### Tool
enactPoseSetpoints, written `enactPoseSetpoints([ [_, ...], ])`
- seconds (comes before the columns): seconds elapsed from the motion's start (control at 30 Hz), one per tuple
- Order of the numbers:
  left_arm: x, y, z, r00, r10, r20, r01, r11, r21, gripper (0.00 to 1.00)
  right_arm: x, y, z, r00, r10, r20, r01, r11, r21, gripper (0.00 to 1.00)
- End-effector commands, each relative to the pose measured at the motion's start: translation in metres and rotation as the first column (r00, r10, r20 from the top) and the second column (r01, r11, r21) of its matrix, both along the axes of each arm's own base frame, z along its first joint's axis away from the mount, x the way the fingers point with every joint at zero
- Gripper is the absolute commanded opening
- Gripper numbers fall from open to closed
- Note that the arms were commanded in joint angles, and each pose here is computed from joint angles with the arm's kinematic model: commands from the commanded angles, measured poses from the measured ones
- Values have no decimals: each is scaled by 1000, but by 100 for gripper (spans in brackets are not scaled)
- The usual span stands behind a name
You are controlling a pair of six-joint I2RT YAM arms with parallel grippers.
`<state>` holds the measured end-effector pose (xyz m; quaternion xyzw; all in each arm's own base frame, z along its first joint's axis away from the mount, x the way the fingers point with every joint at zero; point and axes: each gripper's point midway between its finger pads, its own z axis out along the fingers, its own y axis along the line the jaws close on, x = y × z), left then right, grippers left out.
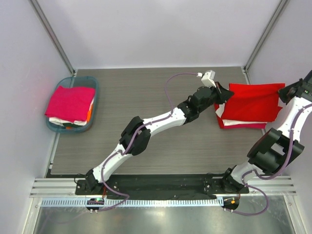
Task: Fold and stack the t-shirts
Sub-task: Neatly place the folded tshirt to the corner
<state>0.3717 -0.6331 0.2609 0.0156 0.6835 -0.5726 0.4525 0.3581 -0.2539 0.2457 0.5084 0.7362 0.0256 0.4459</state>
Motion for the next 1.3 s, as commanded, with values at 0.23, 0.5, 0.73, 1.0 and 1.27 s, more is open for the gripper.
enactPoseSetpoints([
  [0.23,28,8,27,999,45,19,-42,989,-141,0,35,-41,-1,996,-43,84,46,998,-31,1],
  [0.5,53,15,-1,997,67,-27,-70,985,-155,0,62,-37,-28,999,-13,36,14,999,-29,1],
  [0.73,92,25,-48,988,109,-111,-127,977,-169,1,71,-44,-53,999,-51,-6,51,996,-75,1],
  [1.0,122,26,-101,974,175,-146,-200,965,-172,49,79,-60,-80,995,-88,-44,83,992,-99,16],
  [1.27,131,51,-50,982,186,-35,-189,970,-153,70,125,-32,-52,996,55,-74,-73,962,-262,66],
])
